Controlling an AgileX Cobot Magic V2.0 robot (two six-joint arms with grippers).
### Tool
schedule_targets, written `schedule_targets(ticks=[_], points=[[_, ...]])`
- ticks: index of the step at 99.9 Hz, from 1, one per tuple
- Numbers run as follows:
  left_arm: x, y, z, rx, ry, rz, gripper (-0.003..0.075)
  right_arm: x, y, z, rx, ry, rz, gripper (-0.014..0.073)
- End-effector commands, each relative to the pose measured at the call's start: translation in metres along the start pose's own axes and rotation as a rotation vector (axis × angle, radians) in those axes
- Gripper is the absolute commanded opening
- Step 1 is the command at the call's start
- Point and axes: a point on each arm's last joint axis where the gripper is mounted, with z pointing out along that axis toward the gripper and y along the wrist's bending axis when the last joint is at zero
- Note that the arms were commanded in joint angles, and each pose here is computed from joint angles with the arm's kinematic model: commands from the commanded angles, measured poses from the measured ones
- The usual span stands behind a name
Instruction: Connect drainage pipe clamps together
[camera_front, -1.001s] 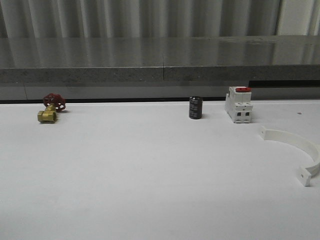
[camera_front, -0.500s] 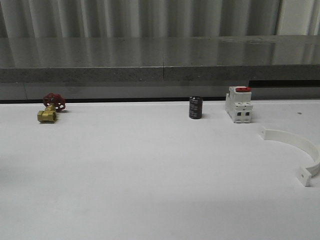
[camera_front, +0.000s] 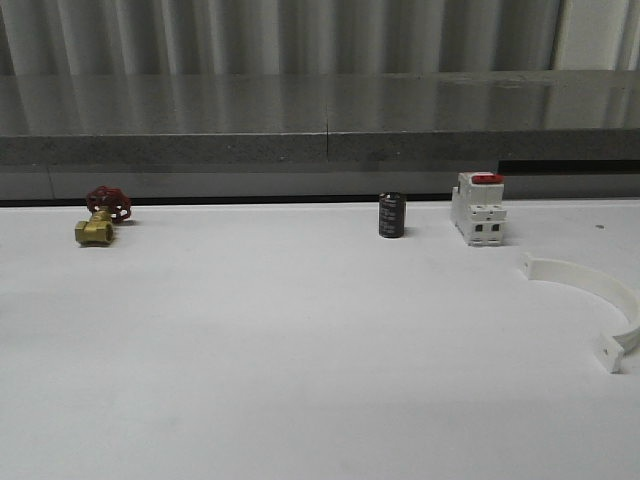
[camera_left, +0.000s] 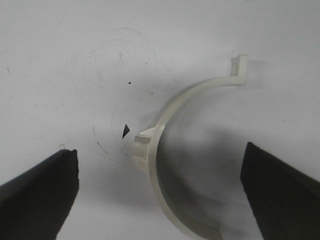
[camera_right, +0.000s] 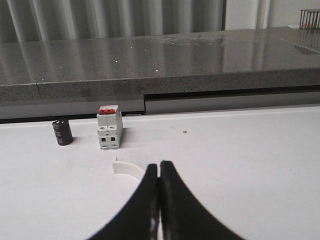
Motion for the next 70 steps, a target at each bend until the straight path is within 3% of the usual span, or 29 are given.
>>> schedule_targets(ticks=[1,70], points=[[-0.014,0.002,-0.01,-0.008,-0.081,-0.004,0.0639,-0.015,0.001,-0.003,-0.007,-0.125,-0.01,-0.0068],[-0.007,0.002,0.039,0.007,0.024,-0.002,0.0637,-0.015,0.001,-0.003,-0.007,-0.125,-0.01,-0.0068]])
